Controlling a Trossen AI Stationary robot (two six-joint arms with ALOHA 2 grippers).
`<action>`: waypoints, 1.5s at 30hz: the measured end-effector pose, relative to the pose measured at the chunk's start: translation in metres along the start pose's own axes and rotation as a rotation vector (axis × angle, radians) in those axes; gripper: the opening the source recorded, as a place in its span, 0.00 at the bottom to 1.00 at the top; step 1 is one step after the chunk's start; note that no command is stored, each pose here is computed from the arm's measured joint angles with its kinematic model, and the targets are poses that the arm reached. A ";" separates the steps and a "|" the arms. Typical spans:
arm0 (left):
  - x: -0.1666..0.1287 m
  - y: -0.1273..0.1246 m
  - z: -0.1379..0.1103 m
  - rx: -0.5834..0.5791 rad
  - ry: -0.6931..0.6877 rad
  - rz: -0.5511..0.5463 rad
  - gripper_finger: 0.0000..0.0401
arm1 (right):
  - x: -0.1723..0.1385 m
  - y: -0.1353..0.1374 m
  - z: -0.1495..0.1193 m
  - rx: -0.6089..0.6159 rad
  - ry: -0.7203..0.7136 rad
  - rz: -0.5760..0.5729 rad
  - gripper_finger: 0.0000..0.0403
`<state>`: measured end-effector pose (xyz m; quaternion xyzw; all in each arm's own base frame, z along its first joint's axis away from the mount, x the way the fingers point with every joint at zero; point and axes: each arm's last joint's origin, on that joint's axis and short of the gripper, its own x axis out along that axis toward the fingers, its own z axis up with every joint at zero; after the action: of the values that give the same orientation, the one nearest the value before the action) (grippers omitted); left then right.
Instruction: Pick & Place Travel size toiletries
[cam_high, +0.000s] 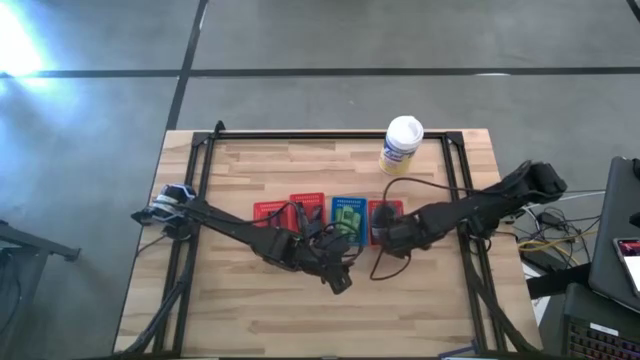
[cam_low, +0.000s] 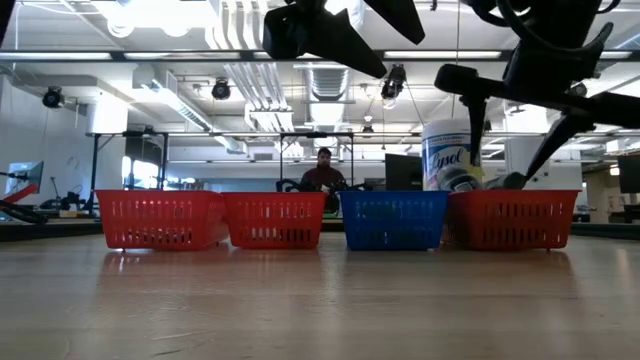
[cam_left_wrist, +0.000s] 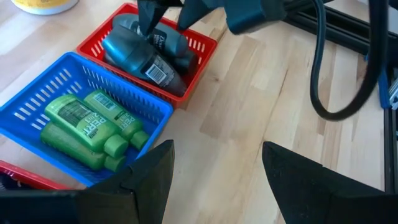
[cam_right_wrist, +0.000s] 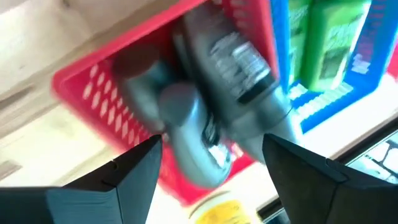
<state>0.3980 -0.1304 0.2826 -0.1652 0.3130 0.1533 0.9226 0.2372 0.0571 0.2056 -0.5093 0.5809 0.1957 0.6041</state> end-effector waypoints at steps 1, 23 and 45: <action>0.000 0.000 0.000 0.000 -0.002 -0.001 0.62 | -0.002 0.001 -0.002 0.006 0.011 0.011 0.69; -0.055 0.050 0.064 -0.007 -0.109 -0.130 0.62 | -0.152 0.030 -0.088 1.254 -0.574 -0.021 0.85; -0.114 0.193 0.000 -0.254 -0.443 -0.198 0.54 | -0.063 0.090 -0.082 1.630 -1.529 0.168 0.81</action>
<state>0.2369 0.0227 0.3135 -0.2718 0.0642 0.1327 0.9510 0.1058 0.0466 0.2439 0.3332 0.0443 0.0585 0.9400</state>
